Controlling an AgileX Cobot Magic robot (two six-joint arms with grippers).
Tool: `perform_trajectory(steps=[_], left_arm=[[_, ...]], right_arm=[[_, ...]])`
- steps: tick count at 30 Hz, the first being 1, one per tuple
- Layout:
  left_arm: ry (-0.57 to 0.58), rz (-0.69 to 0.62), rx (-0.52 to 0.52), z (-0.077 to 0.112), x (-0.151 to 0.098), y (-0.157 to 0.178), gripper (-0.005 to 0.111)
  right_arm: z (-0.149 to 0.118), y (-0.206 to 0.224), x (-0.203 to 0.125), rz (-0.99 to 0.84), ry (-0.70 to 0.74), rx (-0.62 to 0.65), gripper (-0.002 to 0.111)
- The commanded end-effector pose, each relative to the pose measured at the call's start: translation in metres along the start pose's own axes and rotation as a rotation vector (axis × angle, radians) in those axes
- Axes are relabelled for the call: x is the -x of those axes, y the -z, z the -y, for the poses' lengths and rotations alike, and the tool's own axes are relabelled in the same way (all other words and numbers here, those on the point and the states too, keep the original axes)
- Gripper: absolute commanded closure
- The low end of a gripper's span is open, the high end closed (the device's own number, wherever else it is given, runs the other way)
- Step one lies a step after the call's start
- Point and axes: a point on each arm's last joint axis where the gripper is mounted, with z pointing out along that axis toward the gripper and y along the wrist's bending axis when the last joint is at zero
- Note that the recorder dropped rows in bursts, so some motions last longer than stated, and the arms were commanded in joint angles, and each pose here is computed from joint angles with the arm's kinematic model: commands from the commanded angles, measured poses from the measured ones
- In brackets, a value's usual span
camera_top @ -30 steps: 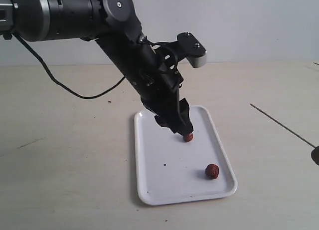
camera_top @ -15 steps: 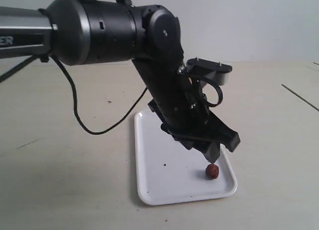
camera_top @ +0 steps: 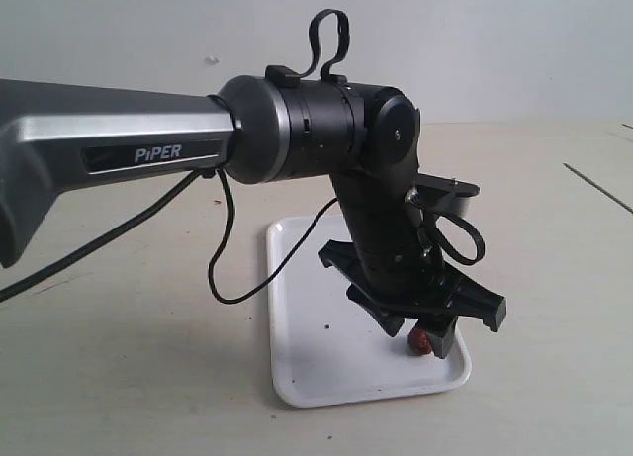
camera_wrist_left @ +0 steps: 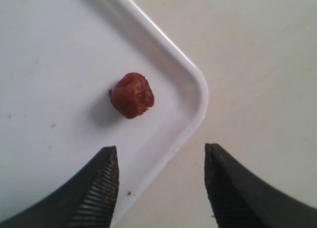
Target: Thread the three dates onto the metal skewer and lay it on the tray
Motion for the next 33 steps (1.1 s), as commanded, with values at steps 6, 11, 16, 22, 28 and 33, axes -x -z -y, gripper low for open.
perform_trajectory(steps=[6, 11, 16, 22, 28, 33], left_arm=[[-0.005, -0.012, 0.055, -0.002, 0.015, -0.005, 0.054], [-0.008, -0.019, 0.084, -0.001, 0.02, -0.013, 0.054], [-0.01, -0.029, 0.109, -0.004, 0.021, -0.023, 0.054], [0.006, -0.033, 0.11, -0.005, 0.025, -0.031, 0.054], [0.003, -0.006, 0.105, -0.004, 0.028, -0.031, 0.054], [0.004, -0.011, 0.107, -0.005, 0.028, -0.034, 0.054]], right_arm=[[0.001, -0.001, 0.0, 0.004, 0.013, -0.013, 0.108], [0.002, -0.001, 0.0, 0.005, 0.015, -0.02, 0.108], [0.003, -0.001, 0.0, 0.007, 0.017, -0.027, 0.108], [0.003, -0.001, 0.0, 0.007, 0.017, -0.027, 0.108], [0.003, -0.001, 0.0, 0.007, 0.017, -0.027, 0.108], [0.003, -0.001, 0.0, 0.007, 0.017, -0.027, 0.108]])
